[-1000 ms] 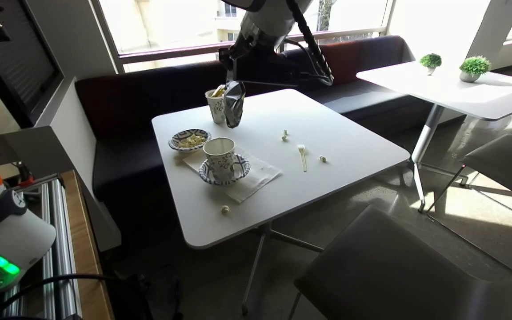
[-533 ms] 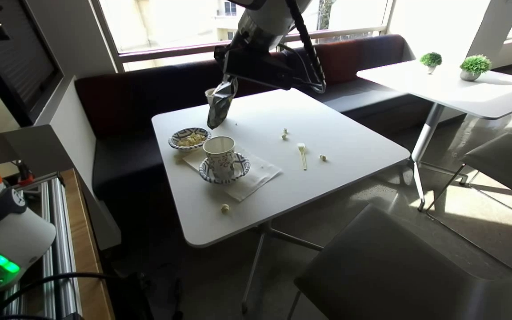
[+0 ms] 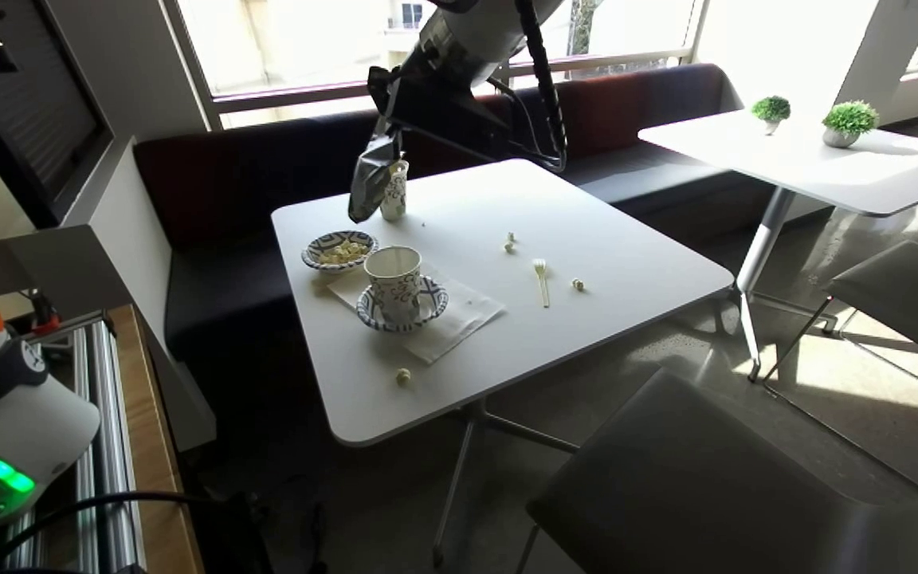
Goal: Pour the content in the snack package into the styrofoam cup
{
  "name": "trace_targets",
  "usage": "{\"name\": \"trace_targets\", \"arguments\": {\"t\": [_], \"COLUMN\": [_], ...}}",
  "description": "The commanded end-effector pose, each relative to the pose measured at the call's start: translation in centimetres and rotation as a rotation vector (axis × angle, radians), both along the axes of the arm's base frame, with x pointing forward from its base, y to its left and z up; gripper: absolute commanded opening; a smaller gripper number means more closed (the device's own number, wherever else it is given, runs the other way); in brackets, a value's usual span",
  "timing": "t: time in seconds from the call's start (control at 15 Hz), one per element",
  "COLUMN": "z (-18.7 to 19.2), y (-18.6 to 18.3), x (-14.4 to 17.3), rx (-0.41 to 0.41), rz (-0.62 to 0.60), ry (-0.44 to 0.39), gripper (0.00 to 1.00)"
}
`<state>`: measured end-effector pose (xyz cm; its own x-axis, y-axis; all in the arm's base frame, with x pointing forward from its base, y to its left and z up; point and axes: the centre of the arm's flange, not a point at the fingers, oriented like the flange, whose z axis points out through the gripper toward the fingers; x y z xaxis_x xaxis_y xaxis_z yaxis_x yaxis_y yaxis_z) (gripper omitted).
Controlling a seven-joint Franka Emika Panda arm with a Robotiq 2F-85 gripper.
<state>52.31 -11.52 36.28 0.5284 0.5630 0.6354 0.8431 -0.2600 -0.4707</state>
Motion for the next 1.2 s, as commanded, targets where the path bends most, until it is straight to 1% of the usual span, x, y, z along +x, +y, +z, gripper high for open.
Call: {"name": "trace_targets", "arguments": {"t": [0.0, 0.07, 0.13, 0.2, 0.27, 0.33, 0.4, 0.47, 0.53, 0.6, 0.67, 0.73, 0.8, 0.87, 1.0, 1.13], "z": [0.2, -1.3, -0.2, -1.5, -0.4, -1.5, -1.4, -1.9, -2.9, -1.7, -2.8, -1.8, -1.8, -1.4, -1.2, -1.2], "y": [-0.6, -0.8, -0.9, -1.0, -1.0, -0.7, -0.6, -0.5, -1.0, -0.8, -1.1, -0.7, -0.9, -0.9, -1.0, -1.2], "x": [0.4, 0.8, 0.8, 1.2, 1.1, 1.0, 1.1, 0.9, 1.6, 1.2, 1.8, 1.5, 1.9, 1.9, 2.0, 2.3], "rx": [0.079, -0.117, 0.073, -0.068, 0.088, -0.007, 0.037, 0.004, -0.097, 0.040, -0.119, -0.021, -0.085, -0.074, -0.102, -0.083], "rz": [0.030, -0.020, 0.020, -0.021, 0.012, -0.026, -0.014, -0.032, -0.010, -0.024, -0.019, -0.030, -0.033, -0.032, -0.024, -0.029], "ry": [0.096, -0.103, 0.040, -0.088, 0.057, -0.025, 0.023, -0.001, -0.108, 0.038, -0.144, -0.071, -0.150, -0.138, -0.161, -0.136], "gripper": [0.00, 0.00, 0.00, 0.00, 0.00, 0.00, 0.00, 0.00, 0.00, 0.00, 0.00, 0.00, 0.00, 0.00, 0.00, 0.01]}}
